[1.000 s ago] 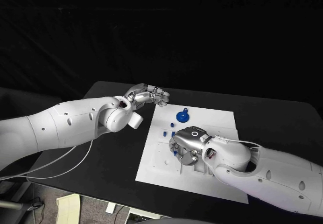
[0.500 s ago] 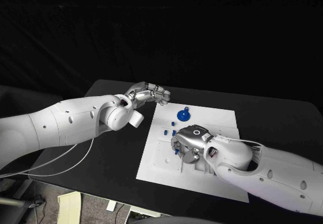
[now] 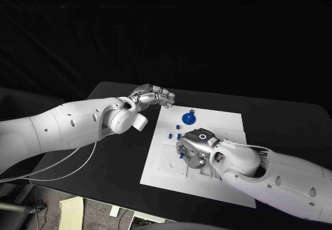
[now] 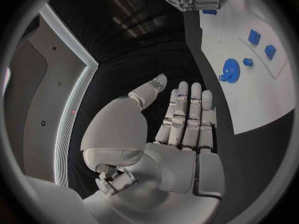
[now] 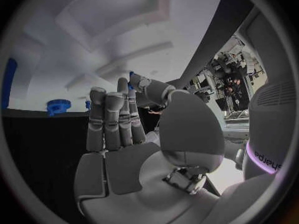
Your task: Assemble the parts on the task board
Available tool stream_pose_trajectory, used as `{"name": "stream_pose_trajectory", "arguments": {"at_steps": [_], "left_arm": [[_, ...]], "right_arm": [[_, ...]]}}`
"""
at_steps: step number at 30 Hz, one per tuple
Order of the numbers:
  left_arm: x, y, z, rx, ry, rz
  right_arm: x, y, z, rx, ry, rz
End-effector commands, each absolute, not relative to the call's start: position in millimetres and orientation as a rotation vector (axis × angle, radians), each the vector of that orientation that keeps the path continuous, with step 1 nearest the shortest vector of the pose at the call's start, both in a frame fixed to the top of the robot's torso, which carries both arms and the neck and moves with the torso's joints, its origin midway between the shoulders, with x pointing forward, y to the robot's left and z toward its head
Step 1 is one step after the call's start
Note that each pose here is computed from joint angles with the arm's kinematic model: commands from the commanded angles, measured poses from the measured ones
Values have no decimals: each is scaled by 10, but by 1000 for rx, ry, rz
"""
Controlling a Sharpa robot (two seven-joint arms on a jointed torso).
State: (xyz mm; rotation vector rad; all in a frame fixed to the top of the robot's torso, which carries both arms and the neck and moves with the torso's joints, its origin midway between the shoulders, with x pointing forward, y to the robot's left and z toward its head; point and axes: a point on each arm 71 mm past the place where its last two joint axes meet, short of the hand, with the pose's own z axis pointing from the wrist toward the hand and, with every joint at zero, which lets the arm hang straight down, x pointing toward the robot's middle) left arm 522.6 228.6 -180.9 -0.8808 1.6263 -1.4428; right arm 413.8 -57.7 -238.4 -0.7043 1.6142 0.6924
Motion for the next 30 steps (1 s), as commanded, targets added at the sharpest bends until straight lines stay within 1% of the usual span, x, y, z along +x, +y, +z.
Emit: {"name": "stream_pose_trajectory", "arguments": {"at_steps": [1, 8, 30], "left_arm": [[5227, 2272, -1794, -878, 1617, -1459], [5227, 2271, -1794, -878, 1617, -1459], [5226, 2268, -1795, -879, 1619, -1459]], "right_arm": [[4127, -581, -2380, -711, 1592, 678], [4113, -592, -2364, -707, 1584, 681], [4136, -629, -2401, -730, 1614, 645]]}}
